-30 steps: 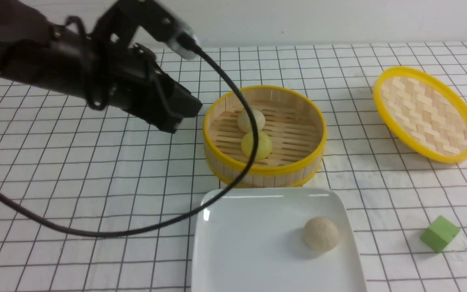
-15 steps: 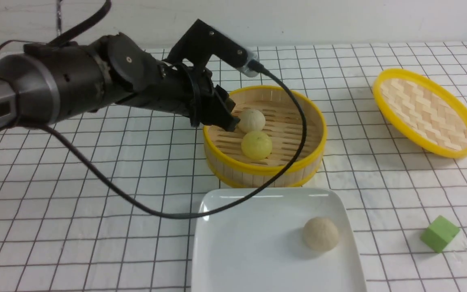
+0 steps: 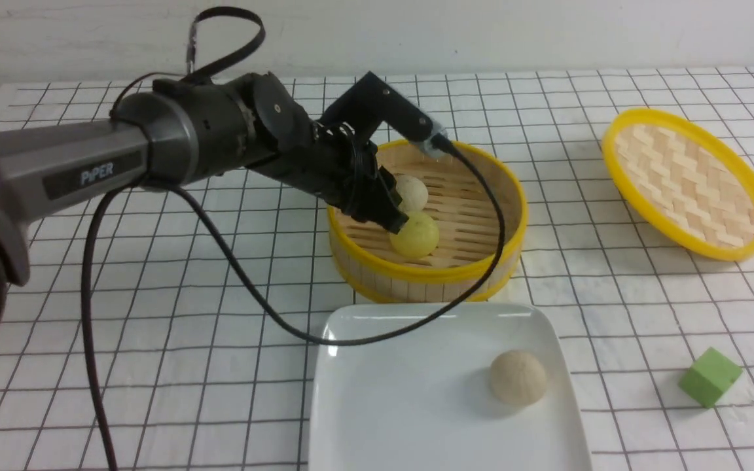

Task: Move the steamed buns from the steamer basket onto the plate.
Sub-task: Use the left arm to grab the steamed stuffed bun that is closest to it, then use the left arm to put the steamed stuffed bun into the plate

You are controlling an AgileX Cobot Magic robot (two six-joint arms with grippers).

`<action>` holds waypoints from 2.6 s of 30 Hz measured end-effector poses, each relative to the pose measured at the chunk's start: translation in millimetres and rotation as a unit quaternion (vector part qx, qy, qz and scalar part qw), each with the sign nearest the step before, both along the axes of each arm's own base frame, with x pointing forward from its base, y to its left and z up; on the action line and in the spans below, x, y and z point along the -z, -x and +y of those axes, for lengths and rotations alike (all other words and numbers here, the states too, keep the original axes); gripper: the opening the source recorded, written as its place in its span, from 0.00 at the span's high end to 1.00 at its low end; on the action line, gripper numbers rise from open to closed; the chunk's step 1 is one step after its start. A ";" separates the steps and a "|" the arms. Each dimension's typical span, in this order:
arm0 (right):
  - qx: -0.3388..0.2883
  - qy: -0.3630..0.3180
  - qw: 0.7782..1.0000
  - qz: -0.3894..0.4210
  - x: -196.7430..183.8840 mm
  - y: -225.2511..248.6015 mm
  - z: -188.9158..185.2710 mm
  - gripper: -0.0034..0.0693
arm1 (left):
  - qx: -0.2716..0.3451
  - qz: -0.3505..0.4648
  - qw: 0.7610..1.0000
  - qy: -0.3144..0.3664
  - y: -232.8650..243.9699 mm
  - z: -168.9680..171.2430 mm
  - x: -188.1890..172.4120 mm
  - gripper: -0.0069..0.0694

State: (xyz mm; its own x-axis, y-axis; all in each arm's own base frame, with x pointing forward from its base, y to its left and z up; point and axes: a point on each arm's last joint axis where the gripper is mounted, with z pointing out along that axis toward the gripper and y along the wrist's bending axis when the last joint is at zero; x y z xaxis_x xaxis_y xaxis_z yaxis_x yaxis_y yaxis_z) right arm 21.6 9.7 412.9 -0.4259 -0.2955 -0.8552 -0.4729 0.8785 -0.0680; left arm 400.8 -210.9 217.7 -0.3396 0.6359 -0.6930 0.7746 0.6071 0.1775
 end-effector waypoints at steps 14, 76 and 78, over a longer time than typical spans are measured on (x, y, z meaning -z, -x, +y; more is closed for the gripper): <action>0.007 0.007 1.000 0.000 0.4 -0.5 -1.6 0.22 | 0.032 0.057 0.998 0.013 9.1 -5.2 0.4 0.56; 0.008 0.003 1.000 -0.018 -2.3 -2.2 -1.4 0.30 | 0.019 -0.055 0.996 0.070 56.6 -3.2 -133.1 0.89; 0.008 0.003 1.000 -0.018 -2.3 -2.2 -1.4 0.30 | 0.017 -0.040 0.995 0.085 72.9 3.3 -151.6 0.89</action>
